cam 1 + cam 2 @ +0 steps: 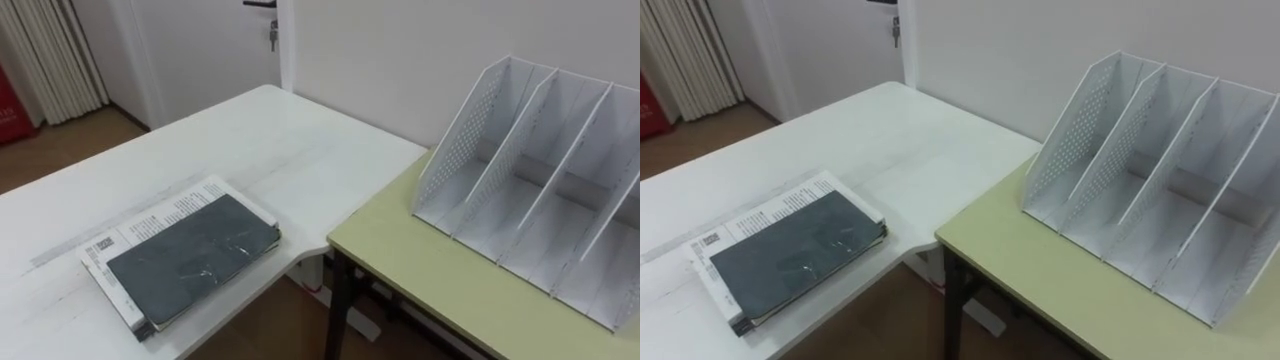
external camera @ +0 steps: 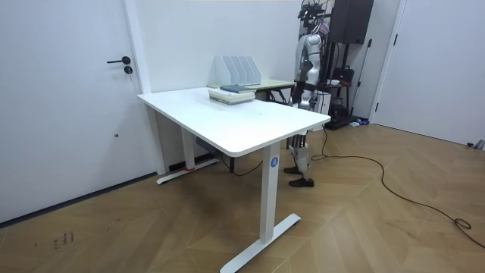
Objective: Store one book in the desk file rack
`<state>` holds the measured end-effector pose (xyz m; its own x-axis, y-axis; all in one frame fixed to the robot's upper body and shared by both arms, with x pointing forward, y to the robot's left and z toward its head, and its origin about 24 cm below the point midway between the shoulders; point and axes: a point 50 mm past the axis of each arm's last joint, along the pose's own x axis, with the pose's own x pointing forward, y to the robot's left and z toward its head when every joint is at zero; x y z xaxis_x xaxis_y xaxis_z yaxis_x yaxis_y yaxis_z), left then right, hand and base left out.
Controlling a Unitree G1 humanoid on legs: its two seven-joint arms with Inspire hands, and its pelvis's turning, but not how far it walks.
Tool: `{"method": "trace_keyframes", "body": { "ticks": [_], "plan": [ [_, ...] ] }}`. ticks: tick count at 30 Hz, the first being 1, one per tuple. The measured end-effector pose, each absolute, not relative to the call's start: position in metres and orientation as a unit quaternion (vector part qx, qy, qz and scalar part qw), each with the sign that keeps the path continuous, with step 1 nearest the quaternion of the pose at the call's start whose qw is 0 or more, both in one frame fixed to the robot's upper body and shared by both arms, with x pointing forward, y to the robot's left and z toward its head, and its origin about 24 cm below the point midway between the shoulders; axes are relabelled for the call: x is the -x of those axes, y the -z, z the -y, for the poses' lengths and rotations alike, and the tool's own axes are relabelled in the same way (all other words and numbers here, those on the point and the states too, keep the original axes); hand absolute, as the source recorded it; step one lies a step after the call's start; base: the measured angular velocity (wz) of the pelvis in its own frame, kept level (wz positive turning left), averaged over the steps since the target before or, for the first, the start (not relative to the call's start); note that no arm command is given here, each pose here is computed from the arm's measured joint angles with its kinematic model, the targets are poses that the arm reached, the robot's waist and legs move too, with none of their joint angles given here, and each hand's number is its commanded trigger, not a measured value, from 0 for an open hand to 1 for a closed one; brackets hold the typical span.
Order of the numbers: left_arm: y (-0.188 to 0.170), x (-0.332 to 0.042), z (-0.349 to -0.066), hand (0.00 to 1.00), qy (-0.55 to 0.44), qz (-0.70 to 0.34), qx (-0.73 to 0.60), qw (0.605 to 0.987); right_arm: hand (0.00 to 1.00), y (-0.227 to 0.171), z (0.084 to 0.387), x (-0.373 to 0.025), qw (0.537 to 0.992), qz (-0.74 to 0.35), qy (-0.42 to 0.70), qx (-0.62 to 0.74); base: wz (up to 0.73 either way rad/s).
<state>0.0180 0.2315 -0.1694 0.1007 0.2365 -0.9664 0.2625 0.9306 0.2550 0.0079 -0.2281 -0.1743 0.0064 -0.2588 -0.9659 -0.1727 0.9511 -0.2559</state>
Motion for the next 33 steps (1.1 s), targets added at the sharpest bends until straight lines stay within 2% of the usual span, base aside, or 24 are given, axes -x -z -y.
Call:
{"method": "trace_keyframes", "body": {
  "ticks": [2, 4, 9, 18, 25, 33],
  "plan": [
    [0.165, -0.035, -0.234, 0.00, 0.008, -0.641, -0.206, 0.739, 0.00, 0.174, 0.230, -0.010, 0.696, -0.700, 0.032, 0.155, 0.13],
    [0.157, -0.063, -0.234, 0.00, -0.001, -0.586, -0.230, 0.777, 0.00, 0.173, 0.234, -0.013, 0.703, -0.692, 0.034, 0.160, 0.02],
    [0.149, -0.094, -0.226, 0.00, 0.008, -0.521, -0.253, 0.815, 0.00, 0.172, 0.239, -0.018, 0.712, -0.679, 0.042, 0.176, -0.01],
    [0.147, -0.104, -0.206, 0.00, 0.111, -0.470, -0.379, 0.789, 0.00, 0.171, 0.239, -0.025, 0.719, -0.667, 0.033, 0.193, 0.00],
    [0.125, -0.140, -0.181, 0.00, 0.160, -0.360, -0.454, 0.799, 0.00, 0.170, 0.240, -0.038, 0.729, -0.653, 0.025, 0.203, 0.02],
    [0.094, -0.167, -0.164, 0.00, 0.195, -0.236, -0.547, 0.779, 0.00, 0.170, 0.243, -0.036, 0.721, -0.661, 0.020, 0.209, 0.01]
  ]
}}
